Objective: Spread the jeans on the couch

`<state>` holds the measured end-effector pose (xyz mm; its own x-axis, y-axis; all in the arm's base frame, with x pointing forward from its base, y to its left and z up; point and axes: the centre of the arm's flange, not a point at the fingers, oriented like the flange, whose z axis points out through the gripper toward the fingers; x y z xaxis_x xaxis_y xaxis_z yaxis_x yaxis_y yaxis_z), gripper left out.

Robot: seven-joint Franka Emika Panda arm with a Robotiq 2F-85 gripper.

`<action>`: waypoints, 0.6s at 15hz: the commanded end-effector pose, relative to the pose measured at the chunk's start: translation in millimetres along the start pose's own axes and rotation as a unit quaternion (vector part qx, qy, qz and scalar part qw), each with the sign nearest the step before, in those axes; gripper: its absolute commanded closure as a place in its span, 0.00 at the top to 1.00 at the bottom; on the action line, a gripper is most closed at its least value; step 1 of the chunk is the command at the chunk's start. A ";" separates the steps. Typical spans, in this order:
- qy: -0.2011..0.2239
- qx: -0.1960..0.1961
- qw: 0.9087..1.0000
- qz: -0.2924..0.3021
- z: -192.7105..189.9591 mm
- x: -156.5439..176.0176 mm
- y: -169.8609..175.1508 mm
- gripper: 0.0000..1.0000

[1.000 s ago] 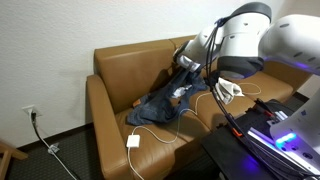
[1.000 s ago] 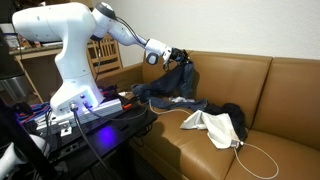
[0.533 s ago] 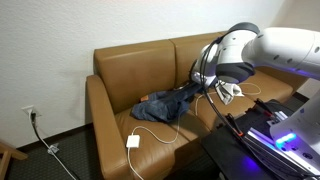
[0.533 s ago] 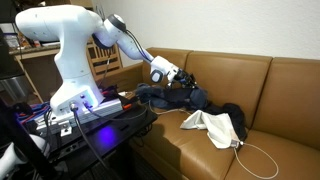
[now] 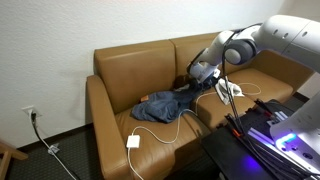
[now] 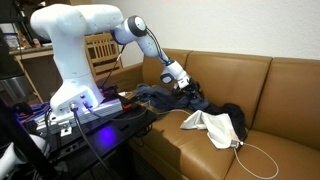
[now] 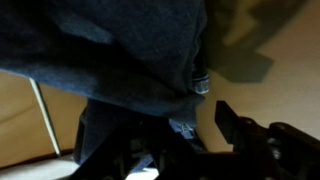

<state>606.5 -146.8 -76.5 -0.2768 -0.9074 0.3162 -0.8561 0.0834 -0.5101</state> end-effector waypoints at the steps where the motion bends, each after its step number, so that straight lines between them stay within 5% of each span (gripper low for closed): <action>1: -0.093 -0.021 0.995 0.022 47.5 22.3 -4.4 0.84; 3: -0.141 -0.023 0.990 0.022 38.3 46.4 -8.0 0.98; 4: -0.088 -0.019 0.996 0.019 33.2 27.9 -18.5 0.81; 6: -0.112 -0.020 0.993 0.025 41.3 40.3 -24.9 1.00; 9: -0.161 -0.094 0.981 0.048 60.1 56.7 -21.7 1.00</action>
<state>632.4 -206.4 -88.6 -0.2212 -0.9726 0.0710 -0.8692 0.1636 -0.4666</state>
